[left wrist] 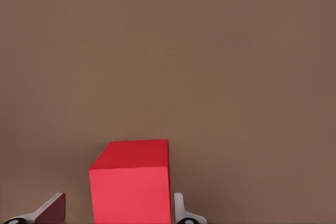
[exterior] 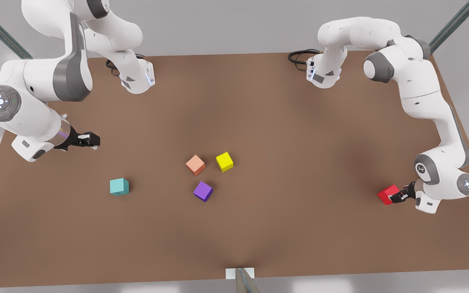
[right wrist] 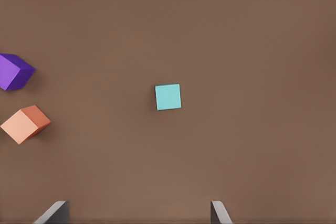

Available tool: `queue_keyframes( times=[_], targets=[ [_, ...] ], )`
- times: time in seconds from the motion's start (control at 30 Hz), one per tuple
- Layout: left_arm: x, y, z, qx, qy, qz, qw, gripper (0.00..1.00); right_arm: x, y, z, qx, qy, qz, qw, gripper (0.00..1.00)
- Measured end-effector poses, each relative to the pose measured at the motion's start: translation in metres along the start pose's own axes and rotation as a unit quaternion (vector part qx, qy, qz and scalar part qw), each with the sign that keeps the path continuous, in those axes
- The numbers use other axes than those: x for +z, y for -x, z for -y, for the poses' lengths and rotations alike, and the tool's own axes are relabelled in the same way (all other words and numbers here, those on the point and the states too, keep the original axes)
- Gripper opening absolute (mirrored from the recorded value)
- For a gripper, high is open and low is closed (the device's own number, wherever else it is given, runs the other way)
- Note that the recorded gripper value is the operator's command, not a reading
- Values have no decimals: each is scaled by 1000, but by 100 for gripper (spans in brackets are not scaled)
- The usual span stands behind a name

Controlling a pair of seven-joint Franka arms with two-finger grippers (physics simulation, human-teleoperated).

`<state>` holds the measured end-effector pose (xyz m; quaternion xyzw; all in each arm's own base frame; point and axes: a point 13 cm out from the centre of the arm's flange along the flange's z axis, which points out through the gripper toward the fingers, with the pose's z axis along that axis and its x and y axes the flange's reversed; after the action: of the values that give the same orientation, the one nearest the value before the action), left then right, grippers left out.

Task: Pick up red wooden cube and pass to hand red wooden cube and place in blue wooden cube

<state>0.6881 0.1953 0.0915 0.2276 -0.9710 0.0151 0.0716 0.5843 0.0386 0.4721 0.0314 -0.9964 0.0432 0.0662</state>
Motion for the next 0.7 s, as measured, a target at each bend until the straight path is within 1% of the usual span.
queue_keyframes(
  times=[0.13, 0.63, 0.7],
  targets=[
    [2, 0, 1, -5, 1, 1, 1000, 100, 2, 2, 1, 3, 4, -1, 1000, 100],
    [49, -4, 3, -11, 11, -17, 1000, 100, 5, 0, 0, 4, 11, -6, 1000, 100],
    [50, -3, 4, -11, 11, -15, 1000, 97, 6, 0, -1, 4, 12, -7, 1000, 100]
  ],
)
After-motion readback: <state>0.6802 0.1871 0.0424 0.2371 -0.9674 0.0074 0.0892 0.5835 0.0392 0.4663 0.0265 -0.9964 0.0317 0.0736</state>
